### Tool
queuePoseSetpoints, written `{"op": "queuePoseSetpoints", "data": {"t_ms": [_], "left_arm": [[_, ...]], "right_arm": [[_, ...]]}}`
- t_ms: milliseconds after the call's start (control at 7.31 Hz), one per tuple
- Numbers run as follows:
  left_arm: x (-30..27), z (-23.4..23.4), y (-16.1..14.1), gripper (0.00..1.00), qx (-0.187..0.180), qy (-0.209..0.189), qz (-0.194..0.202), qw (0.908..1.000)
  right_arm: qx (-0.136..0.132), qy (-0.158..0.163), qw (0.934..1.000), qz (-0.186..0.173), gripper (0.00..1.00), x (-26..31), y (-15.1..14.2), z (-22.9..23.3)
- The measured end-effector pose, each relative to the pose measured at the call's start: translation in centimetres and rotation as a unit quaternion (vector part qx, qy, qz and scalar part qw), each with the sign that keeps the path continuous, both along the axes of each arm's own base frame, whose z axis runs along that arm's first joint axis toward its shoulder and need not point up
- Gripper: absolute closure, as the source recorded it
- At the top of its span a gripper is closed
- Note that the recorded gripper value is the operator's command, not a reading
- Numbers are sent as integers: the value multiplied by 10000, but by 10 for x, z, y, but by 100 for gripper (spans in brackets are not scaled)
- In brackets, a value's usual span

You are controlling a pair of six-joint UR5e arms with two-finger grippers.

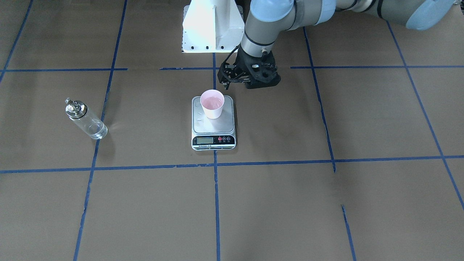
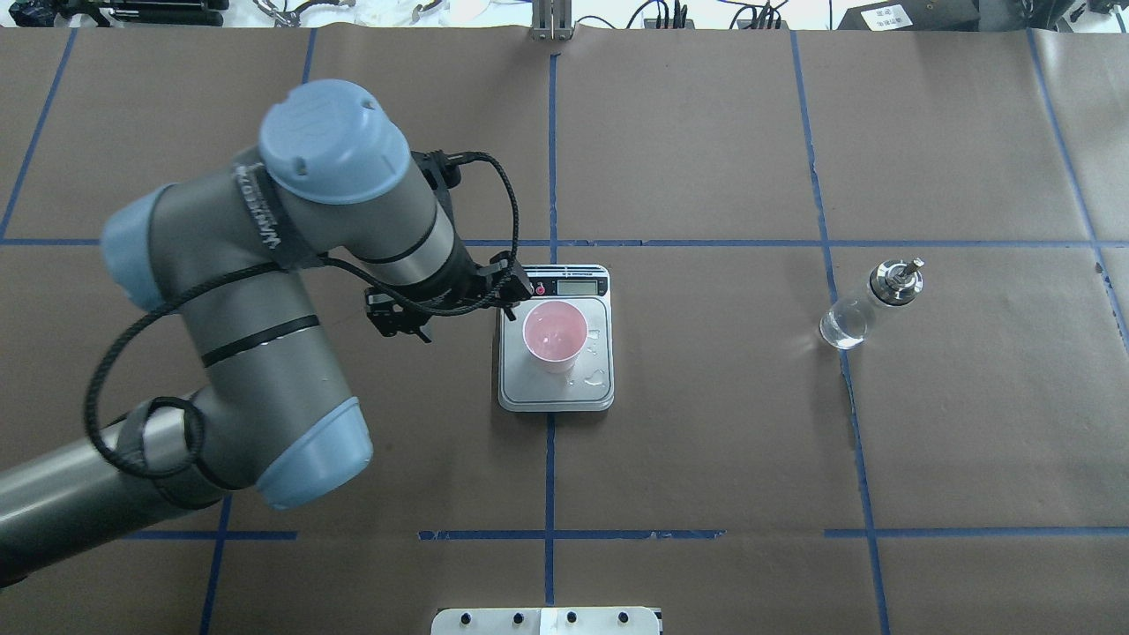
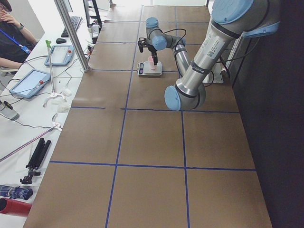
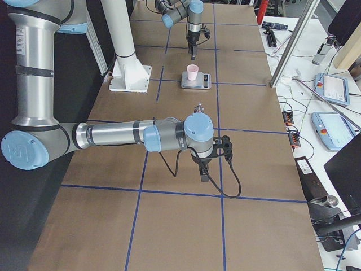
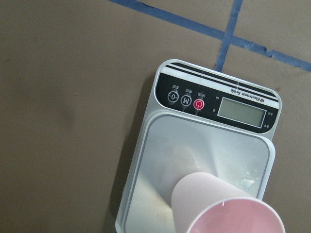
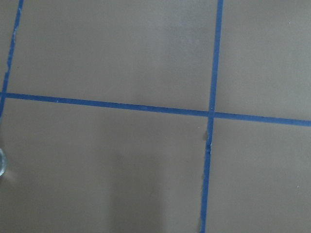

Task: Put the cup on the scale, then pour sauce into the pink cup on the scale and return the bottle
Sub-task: 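Withdraw the left gripper while moving the right gripper toward the glass bottle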

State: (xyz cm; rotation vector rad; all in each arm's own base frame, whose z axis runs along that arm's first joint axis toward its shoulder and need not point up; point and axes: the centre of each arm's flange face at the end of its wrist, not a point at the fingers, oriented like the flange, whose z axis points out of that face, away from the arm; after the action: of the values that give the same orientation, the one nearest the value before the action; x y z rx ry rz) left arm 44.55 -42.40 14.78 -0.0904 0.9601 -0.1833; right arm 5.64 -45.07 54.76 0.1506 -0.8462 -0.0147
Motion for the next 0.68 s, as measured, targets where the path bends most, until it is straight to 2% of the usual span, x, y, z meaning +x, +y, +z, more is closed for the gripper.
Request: {"op": "queuePoseSetpoints", "data": {"t_ms": [137, 410, 684], "left_arm": [[-30, 10, 0, 0, 153, -1, -42, 9999], [-77, 35, -18, 0, 507, -149, -86, 9986], [-134, 72, -29, 0, 954, -377, -44, 9947]], "right_arm": [[-122, -45, 9998, 130, 0, -14, 12, -32], [-50, -149, 9998, 155, 0, -45, 47, -97], [-142, -26, 9996, 236, 0, -97, 74, -155]]}}
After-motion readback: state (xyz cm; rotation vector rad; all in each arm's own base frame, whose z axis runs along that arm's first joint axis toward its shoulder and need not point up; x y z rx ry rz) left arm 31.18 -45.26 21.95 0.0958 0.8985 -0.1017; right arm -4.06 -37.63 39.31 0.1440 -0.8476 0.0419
